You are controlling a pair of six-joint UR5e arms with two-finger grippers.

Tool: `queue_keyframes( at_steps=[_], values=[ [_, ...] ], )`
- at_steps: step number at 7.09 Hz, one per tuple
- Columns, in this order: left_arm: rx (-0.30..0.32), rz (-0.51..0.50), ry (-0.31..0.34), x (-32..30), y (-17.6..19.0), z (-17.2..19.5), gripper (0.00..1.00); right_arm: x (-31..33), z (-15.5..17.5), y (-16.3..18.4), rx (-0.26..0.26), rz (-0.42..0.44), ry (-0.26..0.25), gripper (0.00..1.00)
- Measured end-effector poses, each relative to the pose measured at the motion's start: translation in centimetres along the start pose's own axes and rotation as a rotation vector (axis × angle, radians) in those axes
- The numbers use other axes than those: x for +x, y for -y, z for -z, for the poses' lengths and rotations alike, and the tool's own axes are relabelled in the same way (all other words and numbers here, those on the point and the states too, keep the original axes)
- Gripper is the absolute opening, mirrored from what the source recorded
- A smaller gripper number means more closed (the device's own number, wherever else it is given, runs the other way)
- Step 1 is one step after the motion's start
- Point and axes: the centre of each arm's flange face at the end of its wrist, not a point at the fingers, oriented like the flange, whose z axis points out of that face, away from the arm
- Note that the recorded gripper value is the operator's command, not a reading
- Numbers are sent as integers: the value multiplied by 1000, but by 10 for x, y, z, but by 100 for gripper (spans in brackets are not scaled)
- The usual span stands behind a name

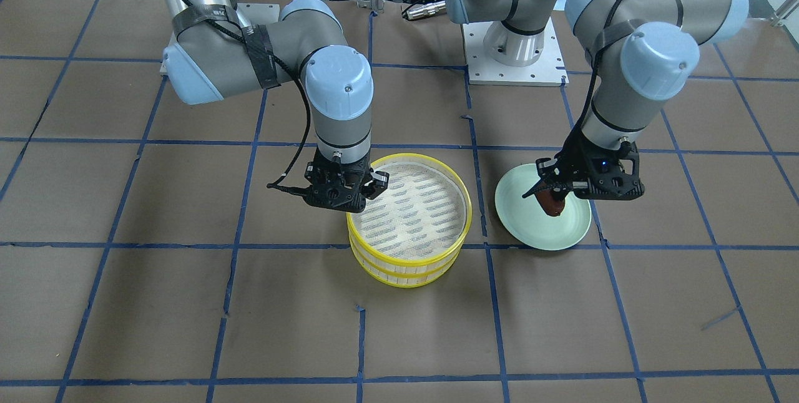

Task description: Stack buns with steamer

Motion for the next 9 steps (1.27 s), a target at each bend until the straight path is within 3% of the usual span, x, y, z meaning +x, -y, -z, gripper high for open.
queue_keyframes(
  at_steps=[2, 5, 6, 7, 9],
  values=[
    [15, 4, -44, 27, 1, 25, 1, 13, 38, 10, 32, 19, 10, 100],
    [58, 86, -91, 136, -6, 41, 1, 95, 153, 28, -17, 28, 41, 100],
    [85, 112, -137, 165, -6, 40, 14, 133, 182, 30, -32, 58, 52, 100],
    [106, 141, -192, 184, -1, 34, 67, 166, 197, 33, -45, 95, 55, 100],
    [95, 154, -225, 198, 6, 10, 83, 195, 211, 27, -39, 168, 56, 100]
  ],
)
